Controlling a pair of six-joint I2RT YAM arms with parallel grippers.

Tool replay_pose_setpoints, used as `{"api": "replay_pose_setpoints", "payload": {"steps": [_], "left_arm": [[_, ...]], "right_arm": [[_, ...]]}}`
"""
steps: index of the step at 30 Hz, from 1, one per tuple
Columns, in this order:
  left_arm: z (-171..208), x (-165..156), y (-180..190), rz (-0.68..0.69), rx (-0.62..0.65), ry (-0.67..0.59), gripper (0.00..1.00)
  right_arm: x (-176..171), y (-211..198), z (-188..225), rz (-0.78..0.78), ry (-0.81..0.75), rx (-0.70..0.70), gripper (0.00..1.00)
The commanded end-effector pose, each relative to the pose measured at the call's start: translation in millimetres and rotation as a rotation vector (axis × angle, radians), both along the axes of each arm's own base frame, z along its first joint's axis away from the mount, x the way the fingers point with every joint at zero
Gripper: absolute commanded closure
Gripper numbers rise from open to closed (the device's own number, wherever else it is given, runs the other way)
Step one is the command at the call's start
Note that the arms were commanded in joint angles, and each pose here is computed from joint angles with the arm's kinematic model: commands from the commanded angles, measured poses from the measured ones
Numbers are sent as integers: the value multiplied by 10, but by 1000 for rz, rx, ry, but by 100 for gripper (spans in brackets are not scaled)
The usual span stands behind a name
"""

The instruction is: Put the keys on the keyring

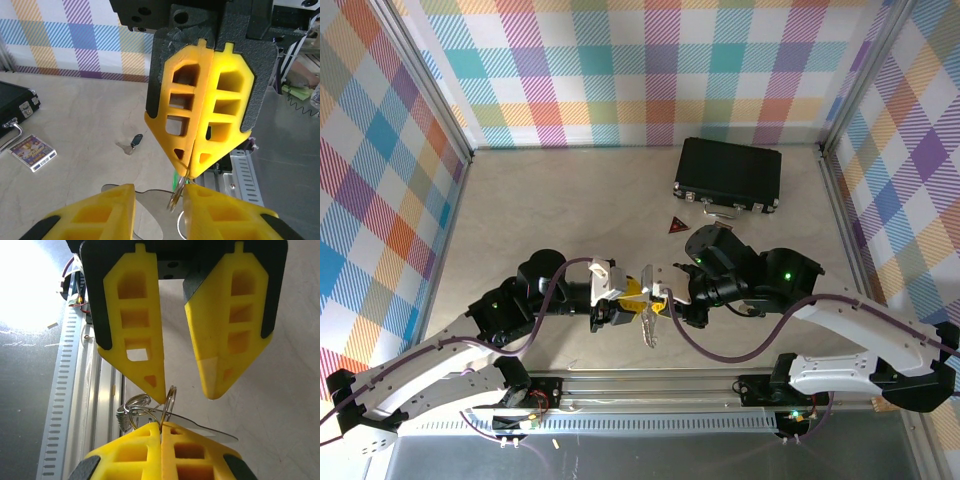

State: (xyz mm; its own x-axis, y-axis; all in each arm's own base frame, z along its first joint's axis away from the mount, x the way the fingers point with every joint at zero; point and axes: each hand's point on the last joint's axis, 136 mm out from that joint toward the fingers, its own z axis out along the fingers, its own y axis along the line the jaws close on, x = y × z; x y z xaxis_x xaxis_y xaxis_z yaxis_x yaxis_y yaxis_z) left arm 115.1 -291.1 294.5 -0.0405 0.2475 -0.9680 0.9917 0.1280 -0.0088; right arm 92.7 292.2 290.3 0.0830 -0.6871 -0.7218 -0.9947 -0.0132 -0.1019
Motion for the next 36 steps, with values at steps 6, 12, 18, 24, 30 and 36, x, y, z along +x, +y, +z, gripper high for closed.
{"api": "replay_pose_setpoints", "payload": {"steps": [6, 12, 18, 24, 30, 36], "left_arm": [[-2, -72, -73, -56, -34, -10, 83], [11, -112, -70, -73, -50, -12, 100], [271, -77, -7, -17, -219, -40, 100], [433, -166, 7, -58, -350, -12, 100], [492, -215, 9, -91, -427, 3, 100], [509, -255, 33, -109, -455, -7, 100]], "right_arm": [[-38, 96, 161, 36, 0, 69, 100], [-7, 108, 159, 30, -11, 64, 100], [72, 106, 236, -29, -35, 113, 86], [64, 108, 256, -47, -22, 153, 71], [73, 84, 248, -65, -25, 169, 72], [19, -4, 310, -71, -20, 205, 72]]}}
